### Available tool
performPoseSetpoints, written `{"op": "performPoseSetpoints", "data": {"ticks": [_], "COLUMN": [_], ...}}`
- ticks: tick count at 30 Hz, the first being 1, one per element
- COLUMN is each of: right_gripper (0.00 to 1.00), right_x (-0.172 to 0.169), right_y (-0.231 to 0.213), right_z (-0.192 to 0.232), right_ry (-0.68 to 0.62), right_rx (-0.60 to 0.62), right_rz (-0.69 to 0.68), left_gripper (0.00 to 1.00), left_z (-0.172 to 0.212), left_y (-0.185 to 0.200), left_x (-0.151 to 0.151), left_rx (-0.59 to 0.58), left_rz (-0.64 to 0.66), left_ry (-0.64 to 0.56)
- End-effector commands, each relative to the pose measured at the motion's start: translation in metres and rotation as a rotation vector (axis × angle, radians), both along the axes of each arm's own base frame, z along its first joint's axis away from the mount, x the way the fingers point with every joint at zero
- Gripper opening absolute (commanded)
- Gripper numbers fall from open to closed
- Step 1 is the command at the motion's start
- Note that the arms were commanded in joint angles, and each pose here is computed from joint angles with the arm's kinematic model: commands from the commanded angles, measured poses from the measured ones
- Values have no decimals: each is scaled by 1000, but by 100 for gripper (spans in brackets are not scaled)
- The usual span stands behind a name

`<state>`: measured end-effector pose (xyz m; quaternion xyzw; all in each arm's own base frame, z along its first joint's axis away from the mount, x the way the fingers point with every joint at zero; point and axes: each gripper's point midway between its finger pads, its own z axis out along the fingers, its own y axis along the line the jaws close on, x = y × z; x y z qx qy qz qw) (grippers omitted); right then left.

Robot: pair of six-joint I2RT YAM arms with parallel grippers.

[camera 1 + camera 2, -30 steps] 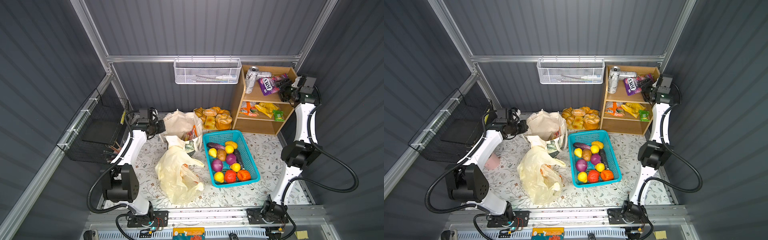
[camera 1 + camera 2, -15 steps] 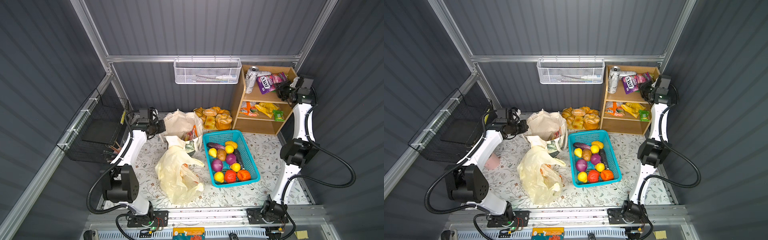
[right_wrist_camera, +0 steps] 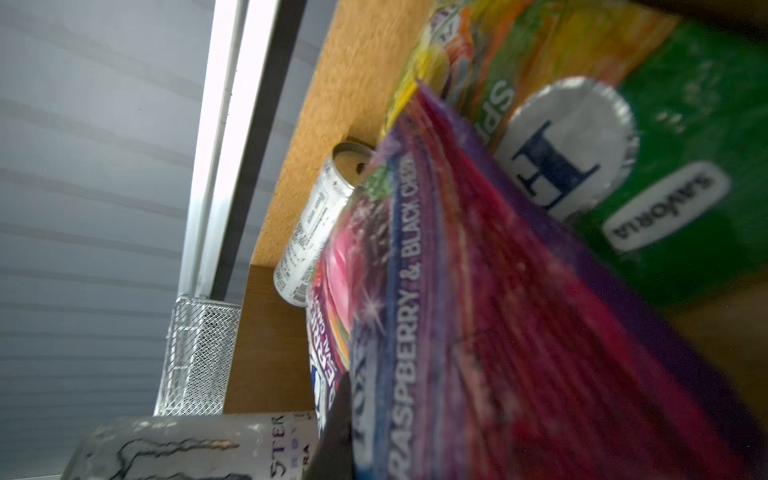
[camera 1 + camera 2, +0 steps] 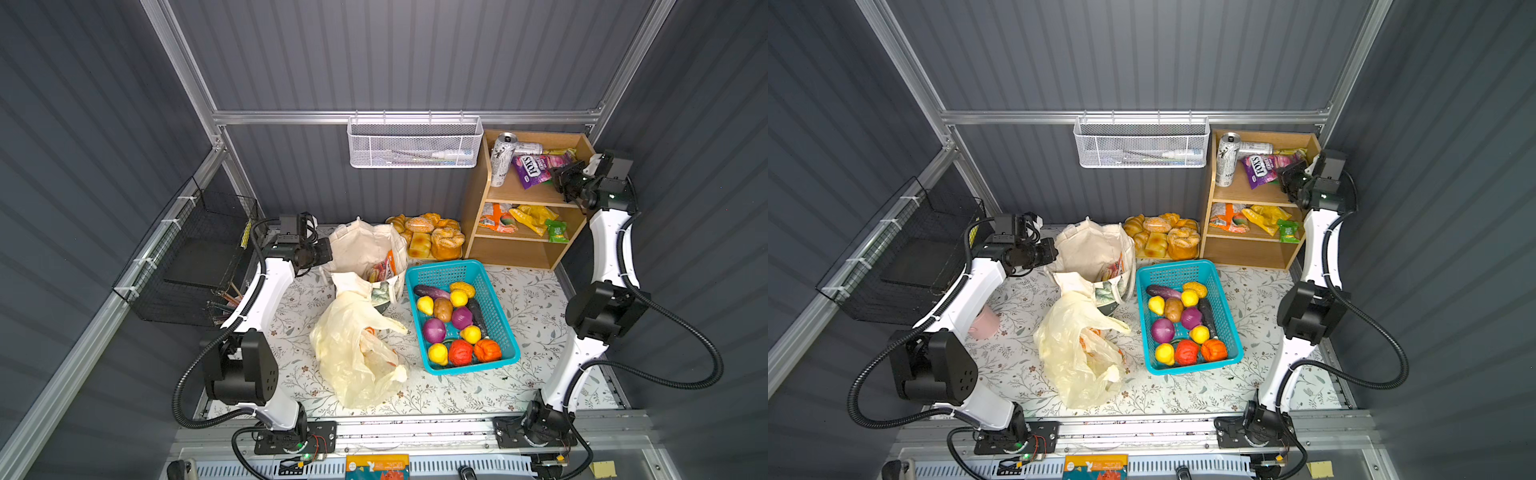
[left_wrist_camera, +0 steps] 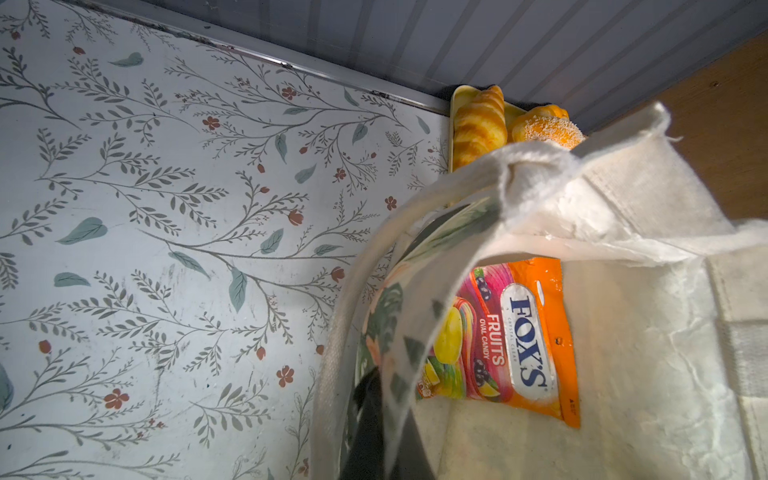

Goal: Place the mixed food into the grocery bags and tie them
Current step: 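Grasp the purple FOX'S berries candy bag on the shelf with the right gripper, then carry the purple candy bag with the right gripper into the tote bag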

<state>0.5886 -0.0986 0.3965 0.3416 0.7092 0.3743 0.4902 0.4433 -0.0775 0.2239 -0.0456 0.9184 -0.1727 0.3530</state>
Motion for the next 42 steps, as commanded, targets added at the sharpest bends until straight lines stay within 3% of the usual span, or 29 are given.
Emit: {"op": "performPoseSetpoints", "data": {"ticks": [1, 9, 15, 20, 24, 35, 42], "right_gripper": [0, 0, 0, 0, 0, 0, 0], "right_x": [-25, -84, -146, -200, -224, -188, -170], "right_y": [6, 15, 42, 97, 163, 376, 476], "right_z": [71, 124, 142, 137, 121, 35, -37], "right_ry": [-175, -259, -342, -393, -392, -273, -165], "right_rx": [-58, -159, -154, -168, -220, -296, -428], "right_rz": [-4, -52, -29, 85, 224, 726, 913], "left_gripper": [0, 0, 0, 0, 0, 0, 0], "left_z": [5, -2, -4, -6, -7, 5, 2], "left_y": [2, 3, 4, 3, 2, -7, -10], "left_x": [7, 5, 6, 8, 10, 13, 11], "left_rx": [22, 31, 42, 40, 35, 9, 7], "left_rz": [-6, -5, -6, -6, -12, -33, -42], "left_ry": [-13, 2, 2, 4, 3, -21, -13]}}
